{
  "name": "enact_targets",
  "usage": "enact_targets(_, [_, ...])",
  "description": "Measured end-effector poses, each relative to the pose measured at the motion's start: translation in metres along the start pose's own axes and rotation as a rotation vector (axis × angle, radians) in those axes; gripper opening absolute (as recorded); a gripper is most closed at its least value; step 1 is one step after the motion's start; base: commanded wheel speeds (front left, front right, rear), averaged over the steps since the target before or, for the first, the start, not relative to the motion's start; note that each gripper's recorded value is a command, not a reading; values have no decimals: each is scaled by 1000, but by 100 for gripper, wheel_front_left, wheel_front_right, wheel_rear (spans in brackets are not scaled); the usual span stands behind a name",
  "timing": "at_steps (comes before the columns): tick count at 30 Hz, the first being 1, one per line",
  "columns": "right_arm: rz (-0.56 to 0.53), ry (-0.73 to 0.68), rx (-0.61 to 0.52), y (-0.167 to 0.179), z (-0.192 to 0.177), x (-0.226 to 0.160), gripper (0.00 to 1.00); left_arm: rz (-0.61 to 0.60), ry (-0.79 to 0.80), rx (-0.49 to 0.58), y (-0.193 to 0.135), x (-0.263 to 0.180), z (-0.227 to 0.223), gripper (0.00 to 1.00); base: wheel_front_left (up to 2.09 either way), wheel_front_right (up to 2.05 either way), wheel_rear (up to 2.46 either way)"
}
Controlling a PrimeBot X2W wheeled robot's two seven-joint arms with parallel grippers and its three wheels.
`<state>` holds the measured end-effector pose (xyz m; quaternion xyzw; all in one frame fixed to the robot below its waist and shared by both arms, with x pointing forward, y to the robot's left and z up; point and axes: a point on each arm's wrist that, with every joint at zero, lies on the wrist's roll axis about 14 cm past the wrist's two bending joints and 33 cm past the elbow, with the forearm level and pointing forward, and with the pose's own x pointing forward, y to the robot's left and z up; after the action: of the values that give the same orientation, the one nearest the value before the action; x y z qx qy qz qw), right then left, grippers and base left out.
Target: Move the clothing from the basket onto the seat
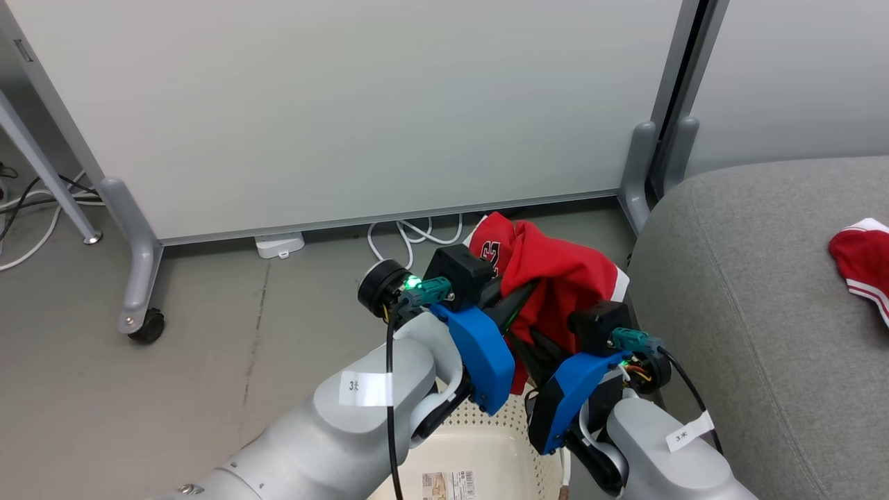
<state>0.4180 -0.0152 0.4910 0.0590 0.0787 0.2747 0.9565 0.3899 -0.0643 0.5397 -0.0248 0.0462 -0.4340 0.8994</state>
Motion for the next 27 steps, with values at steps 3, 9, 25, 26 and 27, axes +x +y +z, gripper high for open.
enact_targets(3, [0, 0, 5, 0, 0, 0, 0, 2, 0, -1, 1, 0, 0, 0, 0, 0, 0])
enact_targets(9, [-5, 3, 4, -2, -2, 0, 0, 7, 0, -4, 2, 0, 0, 0, 0, 0, 0])
enact_targets(25, [-15, 0, 2, -6, -1, 0, 0, 35, -56, -14, 10, 1, 13, 100, 0, 0, 0])
enact_targets(26, [-16, 0, 3, -7, -1, 0, 0, 42, -65, -18, 13, 0, 15, 100, 0, 0, 0])
enact_targets(27, [-18, -2, 3, -7, -1, 0, 0, 48, -72, -20, 14, -2, 15, 100, 0, 0, 0])
